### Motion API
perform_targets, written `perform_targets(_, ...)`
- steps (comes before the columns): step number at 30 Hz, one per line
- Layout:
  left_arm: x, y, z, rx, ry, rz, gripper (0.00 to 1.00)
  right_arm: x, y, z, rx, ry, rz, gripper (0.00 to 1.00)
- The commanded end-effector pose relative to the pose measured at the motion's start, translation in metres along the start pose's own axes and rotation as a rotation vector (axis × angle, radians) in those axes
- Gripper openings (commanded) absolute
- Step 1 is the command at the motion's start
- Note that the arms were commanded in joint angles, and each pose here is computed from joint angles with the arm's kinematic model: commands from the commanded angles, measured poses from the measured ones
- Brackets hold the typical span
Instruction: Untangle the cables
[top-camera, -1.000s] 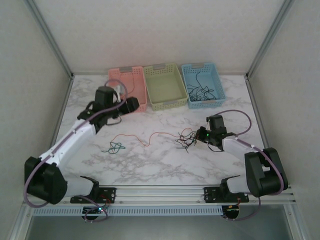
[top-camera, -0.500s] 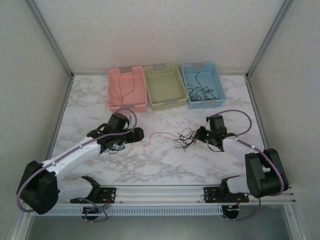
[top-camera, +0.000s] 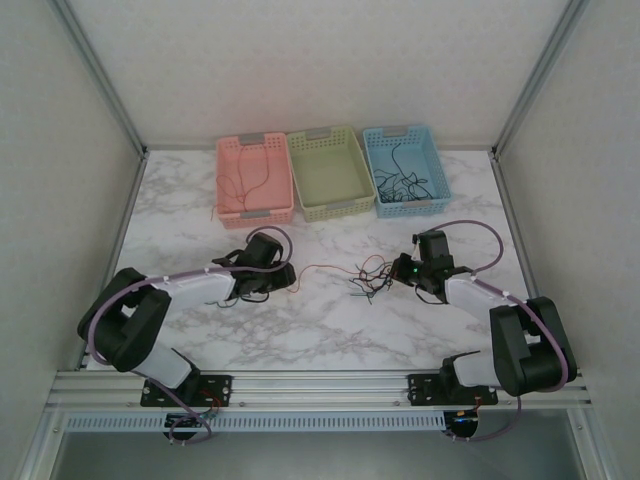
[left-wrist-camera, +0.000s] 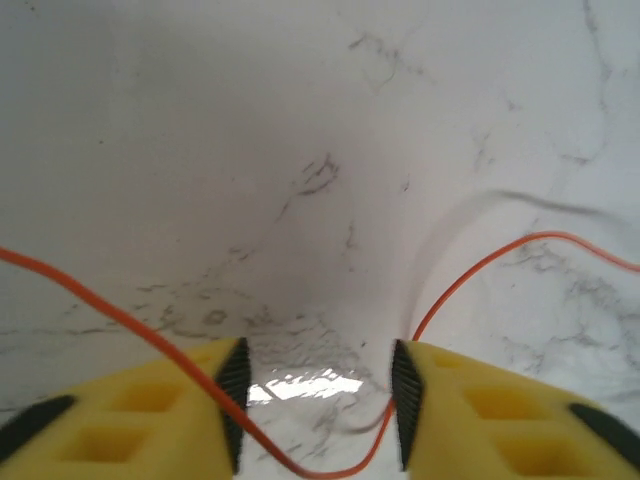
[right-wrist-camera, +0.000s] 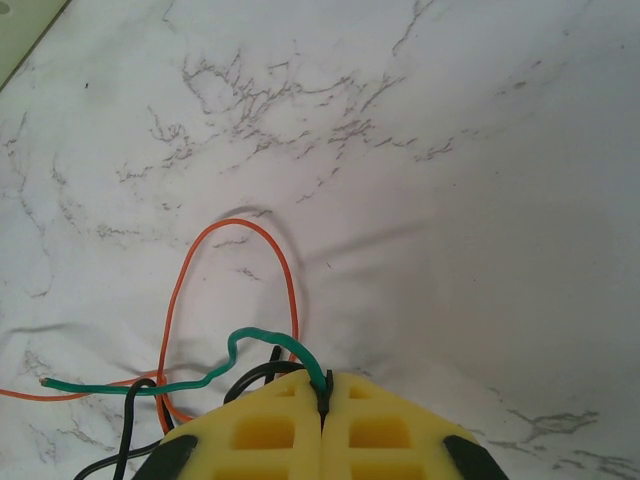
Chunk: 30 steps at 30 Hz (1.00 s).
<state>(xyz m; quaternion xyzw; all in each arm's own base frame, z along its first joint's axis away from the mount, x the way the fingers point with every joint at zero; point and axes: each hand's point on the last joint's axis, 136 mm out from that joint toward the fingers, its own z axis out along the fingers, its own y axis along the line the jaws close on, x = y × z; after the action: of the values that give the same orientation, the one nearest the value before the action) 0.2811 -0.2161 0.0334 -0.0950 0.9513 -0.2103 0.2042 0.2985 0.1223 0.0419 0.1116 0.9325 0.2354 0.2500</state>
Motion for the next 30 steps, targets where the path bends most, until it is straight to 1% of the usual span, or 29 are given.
perform_targets(1,-0.015,-0.020,-0.006,0.058,-0.049,0.004,0.10,-0.001,0.000,-0.002,-0.001,-0.014,-0.011,0.00)
perform_targets(2,-0.018,-0.022,-0.013,0.058,-0.060,0.015,0.03,0.000,0.000,-0.002,-0.002,-0.014,-0.012,0.00)
perform_targets(3,-0.025,-0.022,-0.024,0.041,-0.084,0.037,0.00,-0.001,0.000,-0.002,0.000,-0.015,-0.012,0.00)
perform_targets(6,-0.054,-0.015,-0.077,-0.045,-0.188,0.103,0.00,-0.001,-0.002,-0.003,0.006,-0.023,-0.010,0.00)
perform_targets(8,-0.077,-0.013,-0.118,-0.051,-0.263,0.100,0.00,-0.002,-0.003,-0.003,0.012,-0.028,-0.006,0.00)
perform_targets(10,-0.100,-0.016,-0.164,-0.018,-0.330,0.076,0.00,-0.002,-0.004,-0.003,0.020,-0.031,-0.003,0.00)
perform_targets(12,-0.116,-0.023,-0.201,0.019,-0.373,0.065,0.00,-0.003,-0.005,-0.003,0.026,-0.034,-0.001,0.00)
perform_targets(17,-0.139,-0.055,-0.283,0.109,-0.475,0.109,0.00,-0.003,-0.006,-0.003,0.034,-0.037,0.001,0.00)
perform_targets(19,-0.148,-0.069,-0.319,0.151,-0.532,0.128,0.00,-0.003,-0.007,-0.003,0.035,-0.035,0.003,0.00)
perform_targets(23,-0.167,-0.091,-0.377,0.198,-0.644,0.167,0.00,-0.003,-0.007,-0.002,0.039,-0.031,0.003,0.00)
perform_targets(26,-0.186,-0.099,-0.414,0.172,-0.731,0.178,0.00,-0.002,-0.008,-0.001,0.043,-0.029,0.002,0.00)
perform_targets(30,-0.211,-0.114,-0.457,0.177,-0.842,0.190,0.00,-0.002,-0.009,-0.002,0.047,-0.030,0.005,0.00)
